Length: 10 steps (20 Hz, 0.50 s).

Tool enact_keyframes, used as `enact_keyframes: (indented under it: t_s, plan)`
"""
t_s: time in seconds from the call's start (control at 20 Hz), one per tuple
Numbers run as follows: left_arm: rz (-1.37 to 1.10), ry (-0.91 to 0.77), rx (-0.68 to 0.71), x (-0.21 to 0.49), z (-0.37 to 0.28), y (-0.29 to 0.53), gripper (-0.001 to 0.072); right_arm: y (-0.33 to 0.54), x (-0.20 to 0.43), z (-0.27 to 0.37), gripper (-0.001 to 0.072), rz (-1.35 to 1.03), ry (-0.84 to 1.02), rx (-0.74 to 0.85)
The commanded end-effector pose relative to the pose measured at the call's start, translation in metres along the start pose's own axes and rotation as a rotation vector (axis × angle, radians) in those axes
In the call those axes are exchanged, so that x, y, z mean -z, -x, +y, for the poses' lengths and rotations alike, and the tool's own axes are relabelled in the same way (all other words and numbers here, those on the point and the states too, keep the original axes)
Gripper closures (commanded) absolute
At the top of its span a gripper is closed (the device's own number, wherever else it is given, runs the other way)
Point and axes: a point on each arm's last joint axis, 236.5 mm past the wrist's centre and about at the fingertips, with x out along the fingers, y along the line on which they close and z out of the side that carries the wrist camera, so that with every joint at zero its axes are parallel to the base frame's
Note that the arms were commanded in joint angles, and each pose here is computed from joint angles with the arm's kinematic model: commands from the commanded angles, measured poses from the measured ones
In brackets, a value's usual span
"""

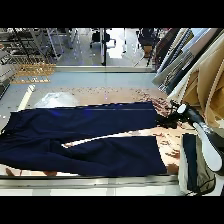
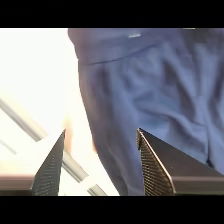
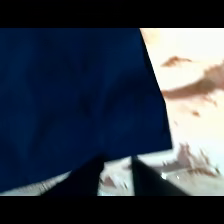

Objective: Fold the clothes and pants, and hang the long-sleeved shirts on hangers.

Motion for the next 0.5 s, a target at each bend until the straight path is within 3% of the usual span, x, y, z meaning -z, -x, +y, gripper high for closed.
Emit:
enact_keyframes:
  t_s: [0.0, 0.05, 0.15, 0.45]
  plan:
    - [0.017, 0.099, -0.007, 0.012, 0.013, -0.027, 0.0246, 0.031, 0.038, -0.018, 0.0283, 0.098, -0.008, 0.055]
    - [0.007, 0.113, 0.008, 0.012, 0.013, -0.034, 0.0246, 0.042, 0.050, -0.014, 0.0273, 0.125, 0.012, 0.026]
    - [-0.030, 0.118, 0.048, 0.007, 0.008, -0.046, 0.0245, 0.063, 0.085, -0.011, 0.0161, 0.207, 0.045, -0.027]
    - [0.023, 0.206, 0.179, 0.005, -0.005, -0.086, 0.0246, 0.080, 0.216, -0.043, 0.0207, 0.502, 0.008, -0.079]
